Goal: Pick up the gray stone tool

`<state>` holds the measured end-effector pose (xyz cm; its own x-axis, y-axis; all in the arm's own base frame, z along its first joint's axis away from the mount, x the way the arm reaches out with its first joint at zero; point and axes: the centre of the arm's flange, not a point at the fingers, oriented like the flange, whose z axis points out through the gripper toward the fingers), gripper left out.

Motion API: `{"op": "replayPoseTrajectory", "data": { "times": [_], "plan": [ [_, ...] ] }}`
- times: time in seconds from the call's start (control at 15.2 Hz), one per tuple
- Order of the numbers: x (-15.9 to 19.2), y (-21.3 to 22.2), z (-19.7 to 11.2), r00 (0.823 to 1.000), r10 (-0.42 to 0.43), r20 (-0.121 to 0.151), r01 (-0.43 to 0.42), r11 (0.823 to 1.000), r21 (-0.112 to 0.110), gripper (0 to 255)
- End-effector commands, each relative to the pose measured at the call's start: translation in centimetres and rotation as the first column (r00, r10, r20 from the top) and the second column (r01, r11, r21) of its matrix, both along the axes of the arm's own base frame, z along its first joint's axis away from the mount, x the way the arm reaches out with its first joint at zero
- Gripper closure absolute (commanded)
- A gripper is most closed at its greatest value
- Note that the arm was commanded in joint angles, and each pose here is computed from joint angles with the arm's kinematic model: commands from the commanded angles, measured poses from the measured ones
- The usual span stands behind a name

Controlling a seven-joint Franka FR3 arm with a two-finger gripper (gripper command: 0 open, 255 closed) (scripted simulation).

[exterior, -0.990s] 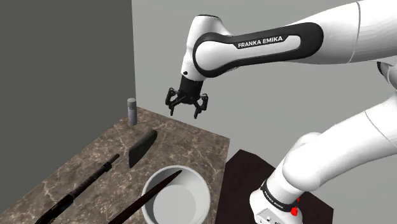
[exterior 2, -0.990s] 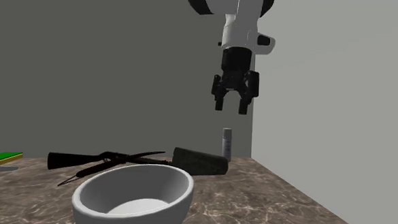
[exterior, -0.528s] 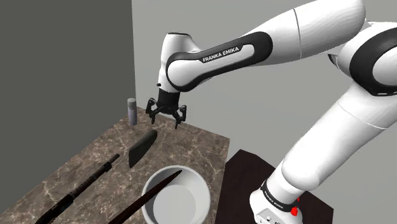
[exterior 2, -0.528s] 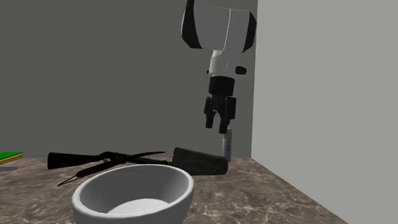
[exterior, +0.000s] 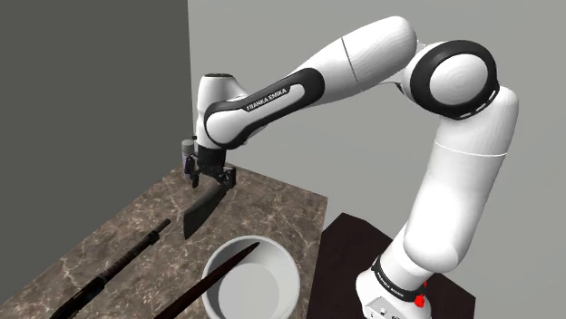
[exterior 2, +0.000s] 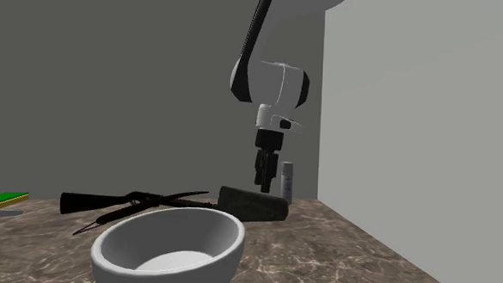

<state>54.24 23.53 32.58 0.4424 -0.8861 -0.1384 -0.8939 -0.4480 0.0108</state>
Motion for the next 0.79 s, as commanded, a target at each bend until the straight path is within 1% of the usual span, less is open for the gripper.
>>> {"op": "replayPoseTrajectory", "data": {
  "times": [0.0, 0.46, 0.59, 0.66, 0.73],
  "plan": [
    [0.8, 0.2, -1.2, 0.999, -0.031, -0.009, 0.031, 1.000, 0.000, 0],
    [0.8, 0.2, -5.2, 0.999, -0.031, -0.009, 0.031, 1.000, 0.000, 0],
    [0.8, 0.2, -5.2, 0.999, -0.031, -0.009, 0.031, 1.000, 0.000, 0],
    [0.8, 0.2, -5.2, 0.999, -0.031, -0.009, 0.031, 1.000, 0.000, 255],
    [0.9, 0.2, -5.2, 0.999, -0.031, -0.009, 0.031, 1.000, 0.000, 255]
  ]
}}
